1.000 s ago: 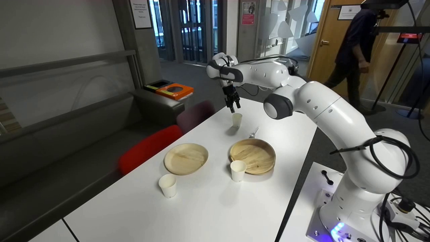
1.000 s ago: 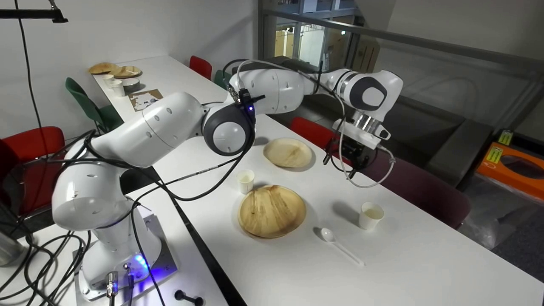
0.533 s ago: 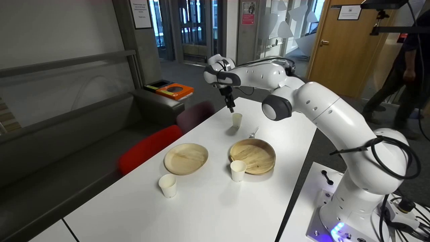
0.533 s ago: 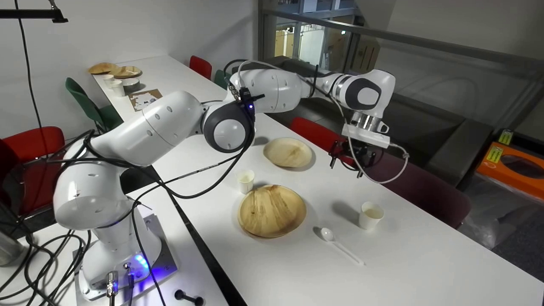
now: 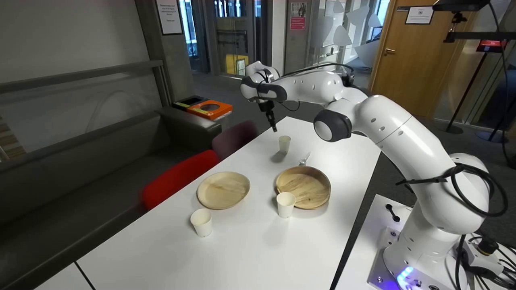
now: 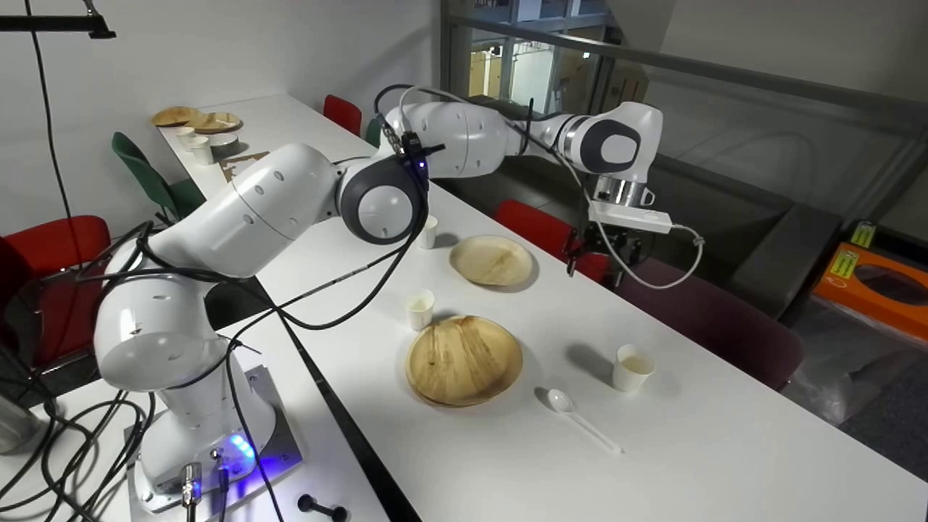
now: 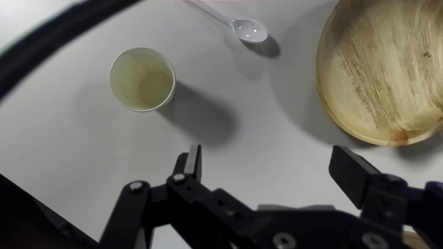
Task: Pick up one brown paper plate and put it in front of the red chair on the table
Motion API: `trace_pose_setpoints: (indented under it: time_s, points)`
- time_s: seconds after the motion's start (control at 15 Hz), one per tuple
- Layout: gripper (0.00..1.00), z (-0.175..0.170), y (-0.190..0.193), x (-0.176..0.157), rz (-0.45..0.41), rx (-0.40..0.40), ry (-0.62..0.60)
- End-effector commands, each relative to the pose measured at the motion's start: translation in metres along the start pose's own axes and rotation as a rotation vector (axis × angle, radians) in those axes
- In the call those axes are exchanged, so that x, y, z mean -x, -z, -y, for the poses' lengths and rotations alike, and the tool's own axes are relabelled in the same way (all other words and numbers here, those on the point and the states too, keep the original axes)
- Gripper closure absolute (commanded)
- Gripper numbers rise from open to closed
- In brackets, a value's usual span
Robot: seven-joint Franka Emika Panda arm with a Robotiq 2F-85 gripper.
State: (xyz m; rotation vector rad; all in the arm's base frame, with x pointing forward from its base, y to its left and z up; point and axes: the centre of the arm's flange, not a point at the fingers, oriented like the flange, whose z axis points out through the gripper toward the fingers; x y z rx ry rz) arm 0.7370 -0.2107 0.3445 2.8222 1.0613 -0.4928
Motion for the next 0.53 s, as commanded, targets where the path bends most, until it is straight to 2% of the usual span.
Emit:
trace_pose_setpoints:
  time_s: [0.0, 0.47]
  points:
    - [0.0, -0.0001, -0.0006, 0.0001, 0.001, -0.001, 0.0]
    - [0.0, -0.0003, -0.0032, 0.0002, 0.003, -0.005, 0.0]
